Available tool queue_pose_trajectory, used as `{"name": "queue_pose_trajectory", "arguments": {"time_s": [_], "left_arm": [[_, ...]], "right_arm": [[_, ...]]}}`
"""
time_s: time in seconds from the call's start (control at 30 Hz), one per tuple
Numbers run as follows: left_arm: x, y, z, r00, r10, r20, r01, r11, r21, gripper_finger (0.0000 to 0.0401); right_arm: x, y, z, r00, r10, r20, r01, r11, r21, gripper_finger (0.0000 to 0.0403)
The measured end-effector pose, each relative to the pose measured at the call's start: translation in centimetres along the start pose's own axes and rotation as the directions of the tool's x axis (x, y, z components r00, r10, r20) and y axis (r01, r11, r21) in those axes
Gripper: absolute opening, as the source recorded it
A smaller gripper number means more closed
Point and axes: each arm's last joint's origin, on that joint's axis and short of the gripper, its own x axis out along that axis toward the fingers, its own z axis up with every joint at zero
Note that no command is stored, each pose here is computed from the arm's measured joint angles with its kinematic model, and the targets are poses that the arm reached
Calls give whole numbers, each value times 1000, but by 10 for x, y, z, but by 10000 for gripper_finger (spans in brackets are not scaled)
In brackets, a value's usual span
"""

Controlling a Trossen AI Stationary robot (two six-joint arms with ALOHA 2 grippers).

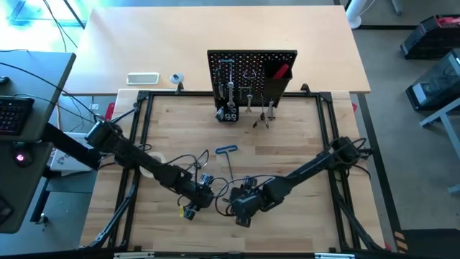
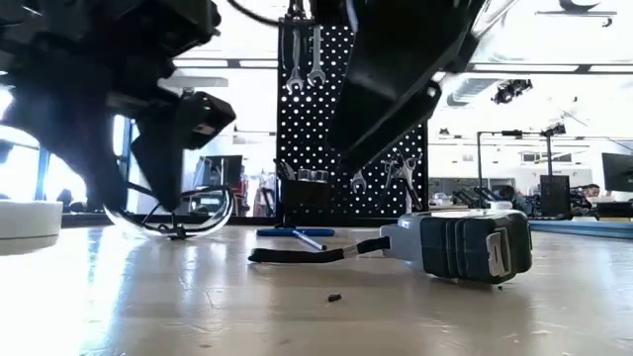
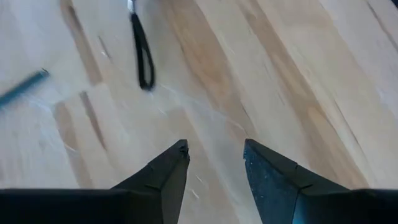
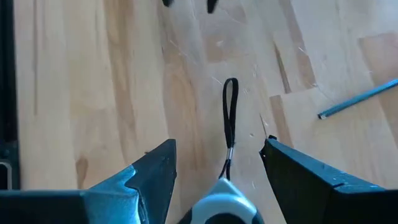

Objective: Hang tools onto peg board
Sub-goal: Hang the tape measure onto the peg board

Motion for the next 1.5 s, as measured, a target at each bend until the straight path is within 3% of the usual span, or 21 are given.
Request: {"name": "queue_pose_trajectory", "arguments": {"time_s": [0.23, 0.57, 0.83, 1.0, 1.23, 1.5], "left_arm": [[6, -7, -15, 999, 3, -39, -3, 1000, -17, 149], [10, -7, -32, 1000, 6, -30, -8, 997, -76, 149], [0, -7, -26, 1000, 5, 31, -2, 997, -76, 149], [-5, -10, -25, 999, 1, 44, 2, 998, -68, 149], [-9, -10, -23, 998, 15, 62, -11, 998, -61, 149], [-10, -10, -23, 998, 24, 57, -21, 997, -69, 149]], "right_arm": [[26, -7, -7, 994, 18, -103, -17, 1000, 9, 231], [30, -12, -10, 989, -1, -146, -1, 1000, -12, 221], [56, -13, -19, 974, 29, -224, -33, 999, -17, 172], [55, -15, -21, 969, -27, -245, 19, 999, -37, 139], [52, -13, -20, 961, -39, -275, 7, 993, -115, 13], [48, -11, -18, 968, -22, -252, -5, 994, -106, 3]]}}
